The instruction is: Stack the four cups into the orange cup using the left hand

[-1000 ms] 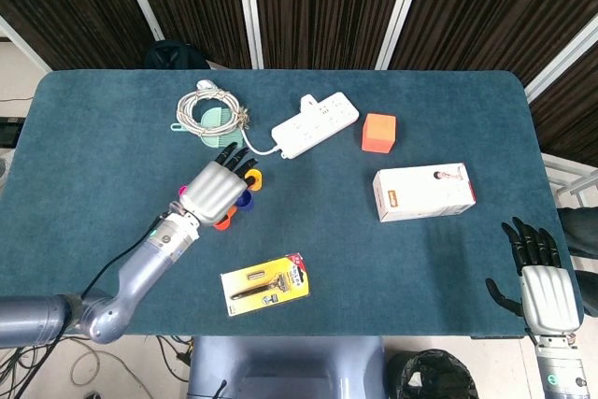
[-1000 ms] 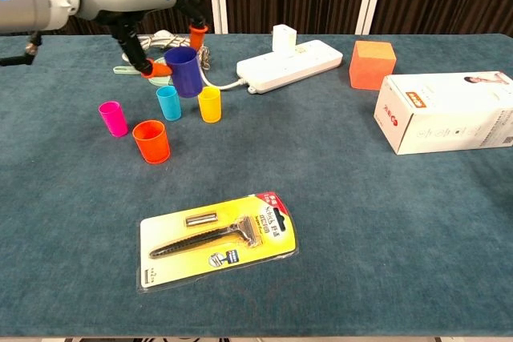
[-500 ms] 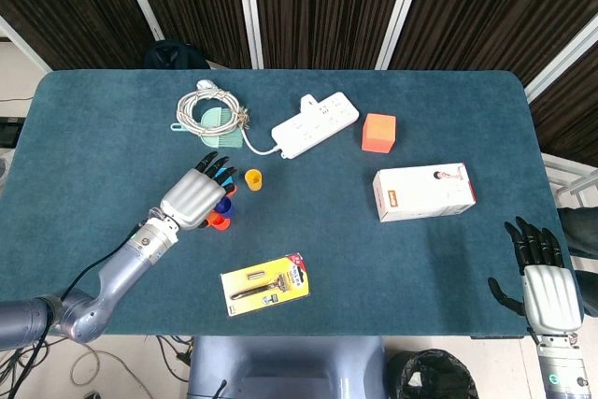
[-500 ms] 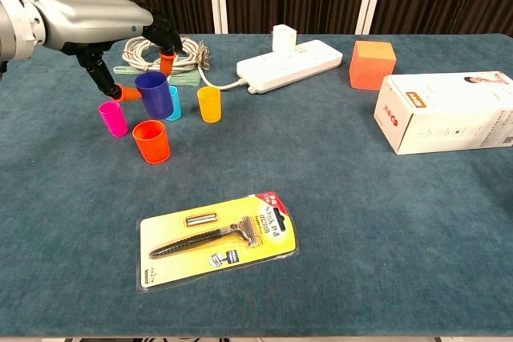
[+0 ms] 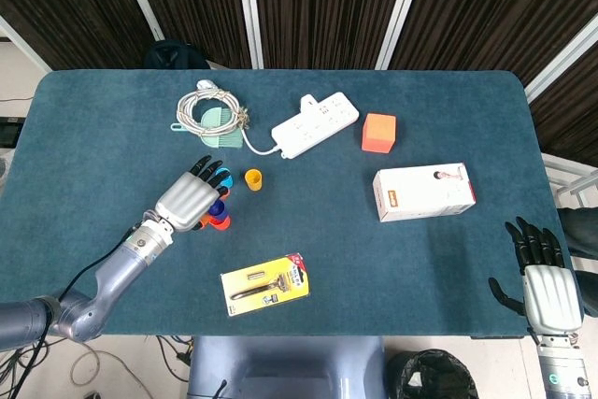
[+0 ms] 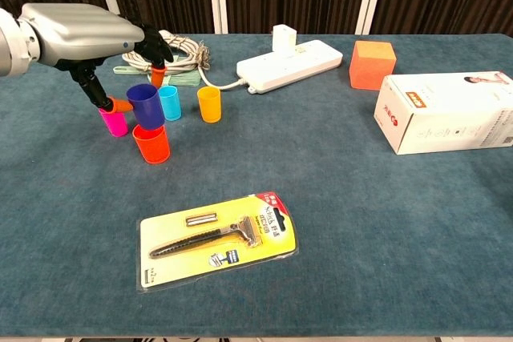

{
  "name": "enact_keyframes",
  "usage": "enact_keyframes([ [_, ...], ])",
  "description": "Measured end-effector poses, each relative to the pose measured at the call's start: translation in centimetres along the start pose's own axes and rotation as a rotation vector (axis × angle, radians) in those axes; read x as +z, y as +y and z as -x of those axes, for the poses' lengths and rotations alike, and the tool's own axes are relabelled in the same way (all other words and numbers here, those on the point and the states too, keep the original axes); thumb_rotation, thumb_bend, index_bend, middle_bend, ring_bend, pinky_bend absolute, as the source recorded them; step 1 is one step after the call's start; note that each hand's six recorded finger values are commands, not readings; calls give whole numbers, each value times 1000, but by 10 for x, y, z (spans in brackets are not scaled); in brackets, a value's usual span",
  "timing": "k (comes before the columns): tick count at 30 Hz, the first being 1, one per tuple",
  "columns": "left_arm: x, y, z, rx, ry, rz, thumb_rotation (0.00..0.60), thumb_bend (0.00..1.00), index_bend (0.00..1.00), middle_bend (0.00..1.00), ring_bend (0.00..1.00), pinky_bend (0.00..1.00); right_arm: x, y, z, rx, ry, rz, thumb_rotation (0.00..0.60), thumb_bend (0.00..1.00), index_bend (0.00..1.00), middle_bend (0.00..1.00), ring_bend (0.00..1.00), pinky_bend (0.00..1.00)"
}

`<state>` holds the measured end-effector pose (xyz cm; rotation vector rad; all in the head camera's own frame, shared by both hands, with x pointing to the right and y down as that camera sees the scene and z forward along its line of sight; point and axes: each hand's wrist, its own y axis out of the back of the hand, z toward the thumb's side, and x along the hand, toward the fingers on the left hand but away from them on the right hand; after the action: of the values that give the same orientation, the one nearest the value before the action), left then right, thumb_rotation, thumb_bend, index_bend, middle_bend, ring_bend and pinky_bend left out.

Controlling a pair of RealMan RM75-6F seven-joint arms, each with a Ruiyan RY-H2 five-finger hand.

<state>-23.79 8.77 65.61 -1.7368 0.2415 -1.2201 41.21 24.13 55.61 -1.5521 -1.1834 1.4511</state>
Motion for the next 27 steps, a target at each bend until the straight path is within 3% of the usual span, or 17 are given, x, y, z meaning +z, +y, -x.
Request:
enact_keyframes([
  [22, 0, -19, -3, -33, 1, -1, 600, 306, 424, 144, 0, 0, 2, -4, 0, 11, 4, -3, 600, 343, 89, 44, 87, 36],
  [27, -1, -24, -3, -43, 3, -18, 600, 306, 301, 136, 0, 0, 1, -3, 0, 9, 2, -4, 600, 343, 89, 44, 87, 36],
])
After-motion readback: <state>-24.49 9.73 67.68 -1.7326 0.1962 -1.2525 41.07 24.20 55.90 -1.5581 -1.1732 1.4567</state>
